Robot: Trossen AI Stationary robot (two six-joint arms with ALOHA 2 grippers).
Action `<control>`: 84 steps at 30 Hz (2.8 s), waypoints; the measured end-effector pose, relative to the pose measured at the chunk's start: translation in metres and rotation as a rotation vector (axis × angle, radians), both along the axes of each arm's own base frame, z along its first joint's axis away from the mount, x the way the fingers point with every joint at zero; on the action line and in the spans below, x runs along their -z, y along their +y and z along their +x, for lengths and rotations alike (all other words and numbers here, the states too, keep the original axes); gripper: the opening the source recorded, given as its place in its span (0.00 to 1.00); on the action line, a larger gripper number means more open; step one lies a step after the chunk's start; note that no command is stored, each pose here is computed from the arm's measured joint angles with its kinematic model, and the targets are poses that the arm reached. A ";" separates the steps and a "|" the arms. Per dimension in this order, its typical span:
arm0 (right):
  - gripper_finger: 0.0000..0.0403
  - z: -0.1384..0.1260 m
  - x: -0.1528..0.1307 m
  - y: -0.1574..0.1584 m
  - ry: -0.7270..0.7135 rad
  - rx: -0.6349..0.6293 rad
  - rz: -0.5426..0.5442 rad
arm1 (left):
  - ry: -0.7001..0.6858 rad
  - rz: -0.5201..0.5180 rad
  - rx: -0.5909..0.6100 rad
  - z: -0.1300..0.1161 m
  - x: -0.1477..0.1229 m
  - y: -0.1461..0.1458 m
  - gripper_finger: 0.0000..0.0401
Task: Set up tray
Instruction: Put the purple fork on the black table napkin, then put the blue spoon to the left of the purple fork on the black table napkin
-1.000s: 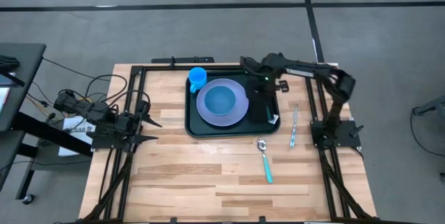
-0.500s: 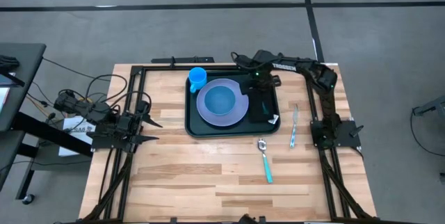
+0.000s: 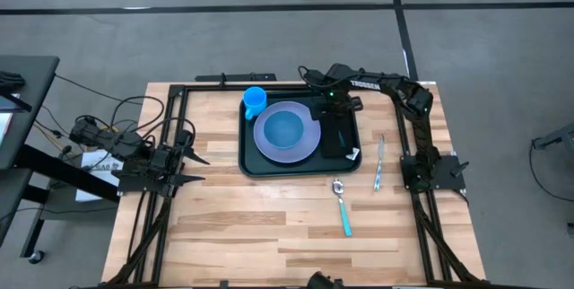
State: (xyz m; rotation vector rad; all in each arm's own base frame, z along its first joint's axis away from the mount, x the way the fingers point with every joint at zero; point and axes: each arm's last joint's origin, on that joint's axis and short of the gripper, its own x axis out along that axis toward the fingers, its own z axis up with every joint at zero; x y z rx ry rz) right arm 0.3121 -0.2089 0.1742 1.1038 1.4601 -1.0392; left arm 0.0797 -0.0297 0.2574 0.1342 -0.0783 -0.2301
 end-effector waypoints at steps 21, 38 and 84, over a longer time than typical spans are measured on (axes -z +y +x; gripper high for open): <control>0.00 0.000 0.027 0.003 0.013 -0.007 0.006 | 0.009 -0.008 0.001 0.000 0.001 0.000 0.45; 0.18 0.001 0.027 0.004 0.016 0.009 0.008 | 0.009 -0.007 -0.003 0.000 0.001 0.000 0.45; 0.19 -0.129 -0.101 0.185 -0.046 0.127 -0.223 | 0.043 -0.215 0.015 0.000 -0.001 0.000 0.45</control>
